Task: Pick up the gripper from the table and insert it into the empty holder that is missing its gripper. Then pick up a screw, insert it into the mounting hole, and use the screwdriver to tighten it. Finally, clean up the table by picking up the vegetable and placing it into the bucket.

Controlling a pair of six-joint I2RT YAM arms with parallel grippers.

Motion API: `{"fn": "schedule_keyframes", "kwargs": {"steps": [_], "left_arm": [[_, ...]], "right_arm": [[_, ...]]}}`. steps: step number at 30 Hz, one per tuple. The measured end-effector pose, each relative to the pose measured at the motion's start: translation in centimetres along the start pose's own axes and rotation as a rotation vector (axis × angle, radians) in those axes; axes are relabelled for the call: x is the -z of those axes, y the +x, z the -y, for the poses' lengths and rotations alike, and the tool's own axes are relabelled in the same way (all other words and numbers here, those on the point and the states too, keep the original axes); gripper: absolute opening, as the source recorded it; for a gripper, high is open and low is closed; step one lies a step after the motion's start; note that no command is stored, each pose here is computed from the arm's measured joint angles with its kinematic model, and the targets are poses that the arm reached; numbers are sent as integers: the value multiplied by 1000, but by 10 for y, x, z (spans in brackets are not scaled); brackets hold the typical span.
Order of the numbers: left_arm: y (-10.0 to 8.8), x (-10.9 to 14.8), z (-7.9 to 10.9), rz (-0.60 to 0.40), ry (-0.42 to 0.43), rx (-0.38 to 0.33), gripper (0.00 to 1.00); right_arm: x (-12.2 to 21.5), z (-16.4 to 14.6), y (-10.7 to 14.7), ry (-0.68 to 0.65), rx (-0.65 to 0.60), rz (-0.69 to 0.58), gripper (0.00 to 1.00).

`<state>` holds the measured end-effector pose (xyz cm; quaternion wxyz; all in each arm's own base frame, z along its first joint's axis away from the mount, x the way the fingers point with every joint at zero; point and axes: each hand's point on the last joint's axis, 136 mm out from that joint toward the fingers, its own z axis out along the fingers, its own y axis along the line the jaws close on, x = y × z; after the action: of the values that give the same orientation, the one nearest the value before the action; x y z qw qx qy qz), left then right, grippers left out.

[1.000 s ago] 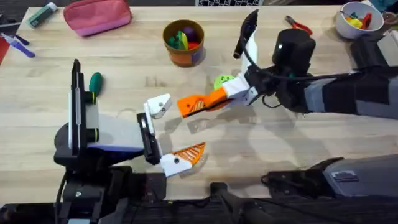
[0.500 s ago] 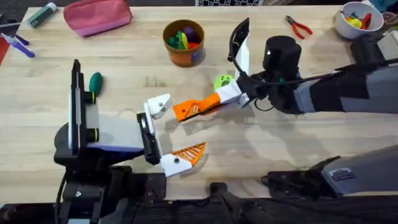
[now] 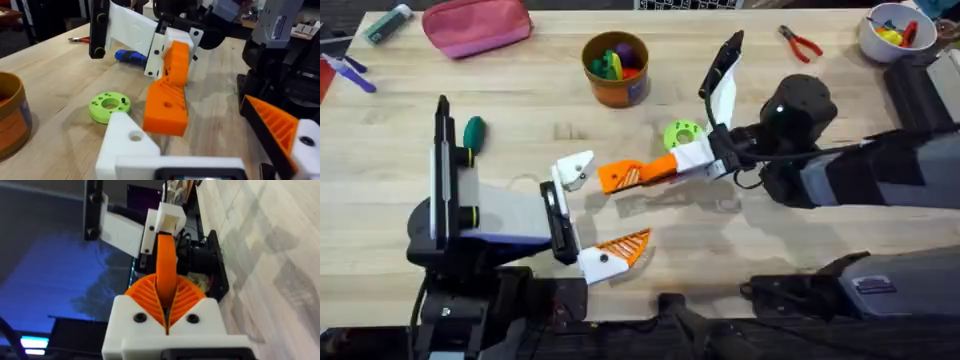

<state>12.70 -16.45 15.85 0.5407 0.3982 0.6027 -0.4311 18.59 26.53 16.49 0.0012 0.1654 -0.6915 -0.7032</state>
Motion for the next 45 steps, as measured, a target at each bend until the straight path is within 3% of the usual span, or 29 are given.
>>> {"fn": "schedule_keyframes", "kwargs": {"steps": [7,45], "left_arm": [[0,0,0,0,0,0,987],[0,0,0,0,0,0,986]], "right_arm": [[-4,-1,0,0,-94,1,9],[-10,4,-8,1,-124,-36,9]]}}
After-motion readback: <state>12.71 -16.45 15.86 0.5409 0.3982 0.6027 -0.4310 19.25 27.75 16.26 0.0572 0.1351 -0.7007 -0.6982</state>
